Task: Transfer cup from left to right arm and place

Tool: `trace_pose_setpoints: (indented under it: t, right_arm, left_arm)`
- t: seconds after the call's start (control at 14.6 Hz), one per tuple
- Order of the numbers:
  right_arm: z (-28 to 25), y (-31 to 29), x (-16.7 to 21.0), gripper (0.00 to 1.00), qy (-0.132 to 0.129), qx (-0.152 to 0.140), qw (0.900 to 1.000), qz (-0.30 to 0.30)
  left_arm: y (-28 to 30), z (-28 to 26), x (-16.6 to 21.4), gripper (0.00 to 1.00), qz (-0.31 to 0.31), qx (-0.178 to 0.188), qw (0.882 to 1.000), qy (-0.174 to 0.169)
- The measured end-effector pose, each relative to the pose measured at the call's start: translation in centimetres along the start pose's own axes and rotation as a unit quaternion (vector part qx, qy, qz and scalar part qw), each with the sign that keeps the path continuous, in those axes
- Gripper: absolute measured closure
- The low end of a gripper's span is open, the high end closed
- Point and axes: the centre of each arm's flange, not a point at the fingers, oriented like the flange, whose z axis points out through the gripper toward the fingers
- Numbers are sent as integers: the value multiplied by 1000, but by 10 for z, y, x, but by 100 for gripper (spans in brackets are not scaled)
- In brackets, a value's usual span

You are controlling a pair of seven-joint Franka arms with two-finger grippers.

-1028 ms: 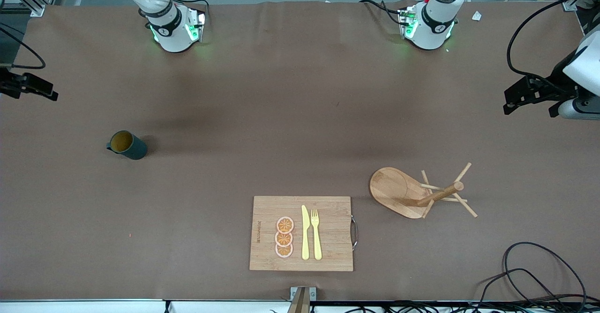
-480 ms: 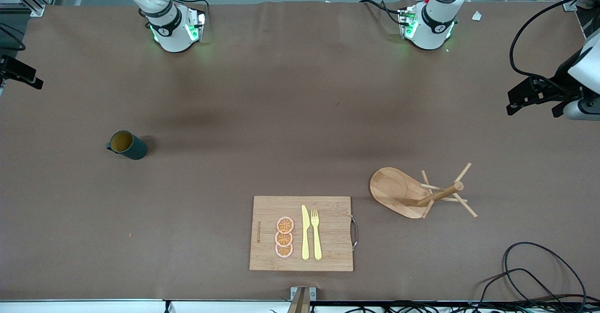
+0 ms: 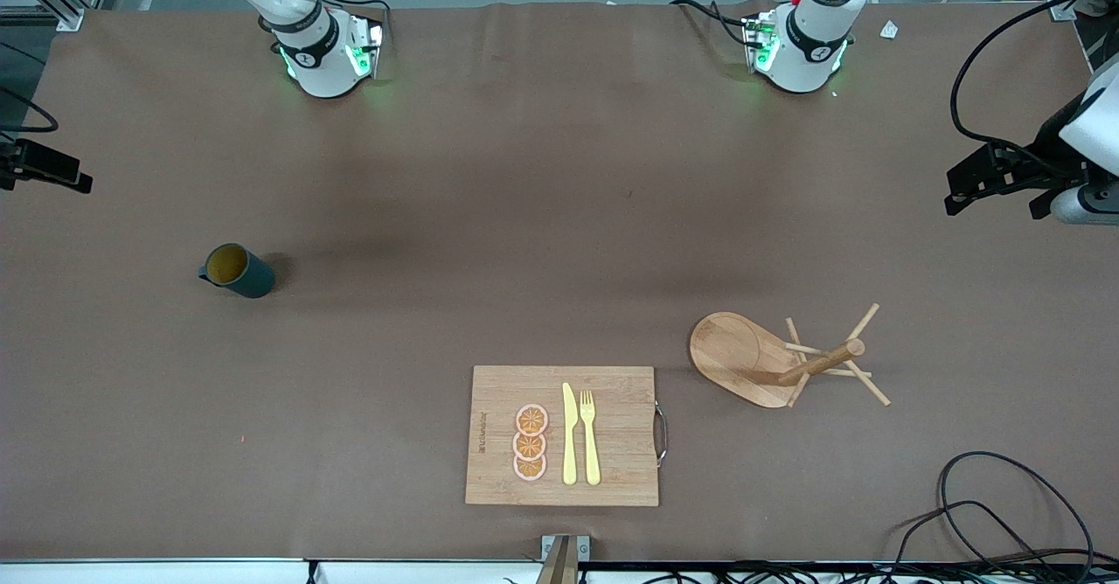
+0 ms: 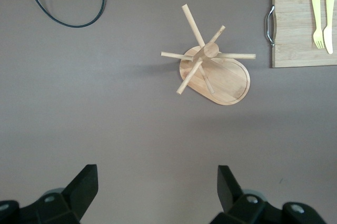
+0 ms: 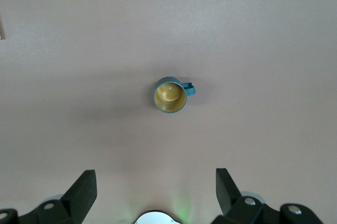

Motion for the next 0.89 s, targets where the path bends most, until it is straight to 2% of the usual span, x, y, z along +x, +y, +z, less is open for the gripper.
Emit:
trace_pose_setpoints:
  t: [0.21,0.62,0.89]
  right_arm:
    - [-5,-1,-2,0,1,1,1000,0]
    - [-7,-10,-9,0,-14,2,1000,15]
    - [-18,-18,-26,0,-6,3,1000,8]
  left_arm:
    - [0,1,0,0,0,0,1000,0]
    - [-1,1,0,0,-1,0,1000,0]
    - [-2,1,0,0,-2,0,1000,0]
